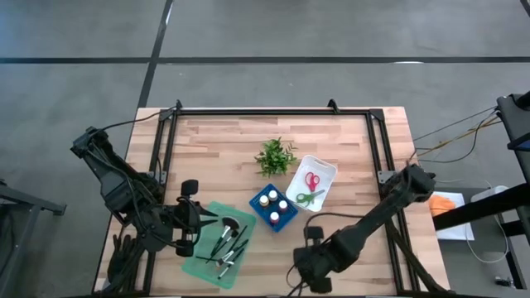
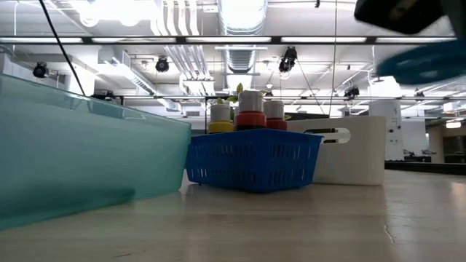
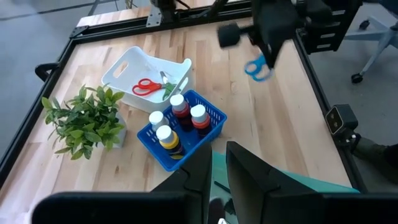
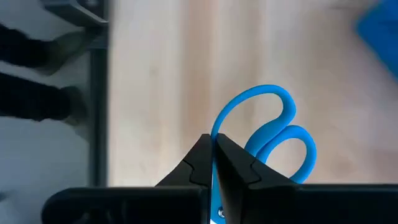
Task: Pick & Place Paint Supplies
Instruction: Put the blue scissors into the white bin
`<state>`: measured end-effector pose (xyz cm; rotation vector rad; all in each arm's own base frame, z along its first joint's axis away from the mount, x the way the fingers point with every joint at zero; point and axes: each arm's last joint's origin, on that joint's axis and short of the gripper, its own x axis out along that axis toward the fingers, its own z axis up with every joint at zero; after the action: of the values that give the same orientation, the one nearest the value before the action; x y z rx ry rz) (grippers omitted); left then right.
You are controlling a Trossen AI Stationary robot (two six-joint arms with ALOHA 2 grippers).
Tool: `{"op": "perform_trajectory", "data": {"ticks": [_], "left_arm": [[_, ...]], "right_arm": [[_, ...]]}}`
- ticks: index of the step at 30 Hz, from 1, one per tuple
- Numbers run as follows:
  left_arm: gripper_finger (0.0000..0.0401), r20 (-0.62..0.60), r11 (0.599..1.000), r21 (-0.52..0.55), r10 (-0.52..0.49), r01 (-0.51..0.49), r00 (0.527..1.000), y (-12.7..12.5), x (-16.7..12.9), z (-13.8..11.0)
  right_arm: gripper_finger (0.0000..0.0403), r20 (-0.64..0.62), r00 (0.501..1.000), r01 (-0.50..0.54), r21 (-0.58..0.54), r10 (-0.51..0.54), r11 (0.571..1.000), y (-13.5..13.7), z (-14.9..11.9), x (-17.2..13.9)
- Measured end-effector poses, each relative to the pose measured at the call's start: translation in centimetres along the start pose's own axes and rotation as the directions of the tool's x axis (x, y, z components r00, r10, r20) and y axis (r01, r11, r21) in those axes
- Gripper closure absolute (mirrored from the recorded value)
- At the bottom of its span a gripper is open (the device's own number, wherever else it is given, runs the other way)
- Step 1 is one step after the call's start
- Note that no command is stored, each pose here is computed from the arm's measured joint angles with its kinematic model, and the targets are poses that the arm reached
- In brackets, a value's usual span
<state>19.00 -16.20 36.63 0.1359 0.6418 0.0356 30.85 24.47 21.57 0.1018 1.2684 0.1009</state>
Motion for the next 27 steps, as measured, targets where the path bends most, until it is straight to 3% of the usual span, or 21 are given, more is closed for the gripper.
{"op": "perform_trajectory", "data": {"ticks": [8, 15, 19, 22, 27], "left_arm": [[0.0345, 0.018, 1.0, -0.003, 0.031, -0.031, 0.999, 0.1, 0.0, 0.1], [0.0345, 0.032, 0.998, -0.023, 0.051, -0.051, 0.998, 0.1, 0.0, 0.2], [0.0345, 0.05, 0.995, -0.05, 0.087, -0.085, 0.995, 0.2, 0.0, 0.2], [0.0345, 0.056, 0.993, -0.068, 0.101, -0.097, 0.993, 0.3, 0.0, 0.2], [0.0345, 0.062, 0.99, -0.088, 0.114, -0.109, 0.991, 0.3, 0.0, 0.3]], "right_arm": [[0.0396, 0.108, 0.979, 0.159, 0.107, -0.171, 0.981, -4.1, -0.1, -7.2], [0.0396, 0.148, 0.939, 0.258, 0.299, -0.312, 0.919, -12.1, 0.8, -9.7], [0.0396, 0.127, 0.927, 0.258, 0.465, -0.352, 0.847, -17.4, 0.6, -8.7], [0.0396, 0.143, 0.936, 0.18, 0.589, -0.321, 0.788, -20.5, -0.1, -7.6], [0.0396, 0.116, 0.936, 0.126, 0.772, -0.333, 0.623, -23.5, -2.5, -5.4]]}}
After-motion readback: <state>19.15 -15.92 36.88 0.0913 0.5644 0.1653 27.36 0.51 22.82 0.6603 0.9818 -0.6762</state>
